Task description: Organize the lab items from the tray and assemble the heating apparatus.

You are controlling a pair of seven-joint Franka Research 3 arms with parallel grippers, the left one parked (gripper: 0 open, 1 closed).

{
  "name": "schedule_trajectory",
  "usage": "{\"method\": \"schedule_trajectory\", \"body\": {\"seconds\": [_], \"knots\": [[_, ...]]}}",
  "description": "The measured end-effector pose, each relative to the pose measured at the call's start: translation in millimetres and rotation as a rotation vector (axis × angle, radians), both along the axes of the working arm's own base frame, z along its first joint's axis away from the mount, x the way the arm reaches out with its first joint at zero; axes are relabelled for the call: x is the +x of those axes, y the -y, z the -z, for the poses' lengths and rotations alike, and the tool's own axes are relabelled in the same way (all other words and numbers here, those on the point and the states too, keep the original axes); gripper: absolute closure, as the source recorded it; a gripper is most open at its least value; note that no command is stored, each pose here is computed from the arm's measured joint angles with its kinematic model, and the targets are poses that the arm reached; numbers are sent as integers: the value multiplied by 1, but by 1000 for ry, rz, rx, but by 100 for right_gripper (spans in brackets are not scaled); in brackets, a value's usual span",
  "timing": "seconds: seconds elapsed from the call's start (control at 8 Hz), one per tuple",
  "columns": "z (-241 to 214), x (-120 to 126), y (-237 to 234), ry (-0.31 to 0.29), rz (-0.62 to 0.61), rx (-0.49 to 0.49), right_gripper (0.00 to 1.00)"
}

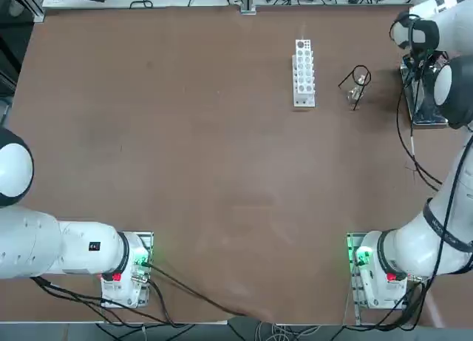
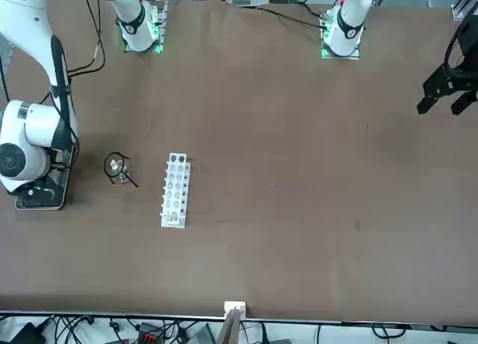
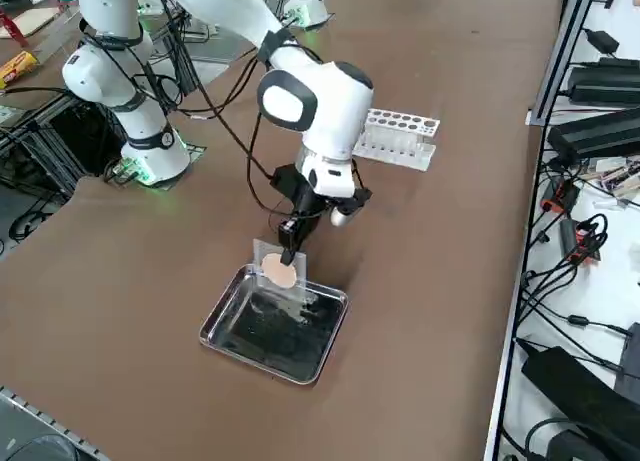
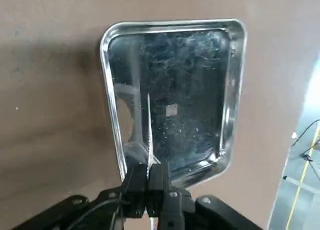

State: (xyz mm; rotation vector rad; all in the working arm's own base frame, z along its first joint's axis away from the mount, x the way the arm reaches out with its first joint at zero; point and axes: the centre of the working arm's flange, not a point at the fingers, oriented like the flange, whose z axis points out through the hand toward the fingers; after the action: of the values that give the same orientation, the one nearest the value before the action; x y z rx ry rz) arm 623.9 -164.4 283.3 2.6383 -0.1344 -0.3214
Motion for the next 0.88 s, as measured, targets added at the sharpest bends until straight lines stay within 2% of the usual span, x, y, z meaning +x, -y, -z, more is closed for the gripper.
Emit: {"method": "schedule_trajectory", "body": {"seconds": [0.5, 0.88], "knots": [[-66, 36, -54, 0, -72, -85, 96], [-112, 55, -152, -1, -228, -201, 96]]}}
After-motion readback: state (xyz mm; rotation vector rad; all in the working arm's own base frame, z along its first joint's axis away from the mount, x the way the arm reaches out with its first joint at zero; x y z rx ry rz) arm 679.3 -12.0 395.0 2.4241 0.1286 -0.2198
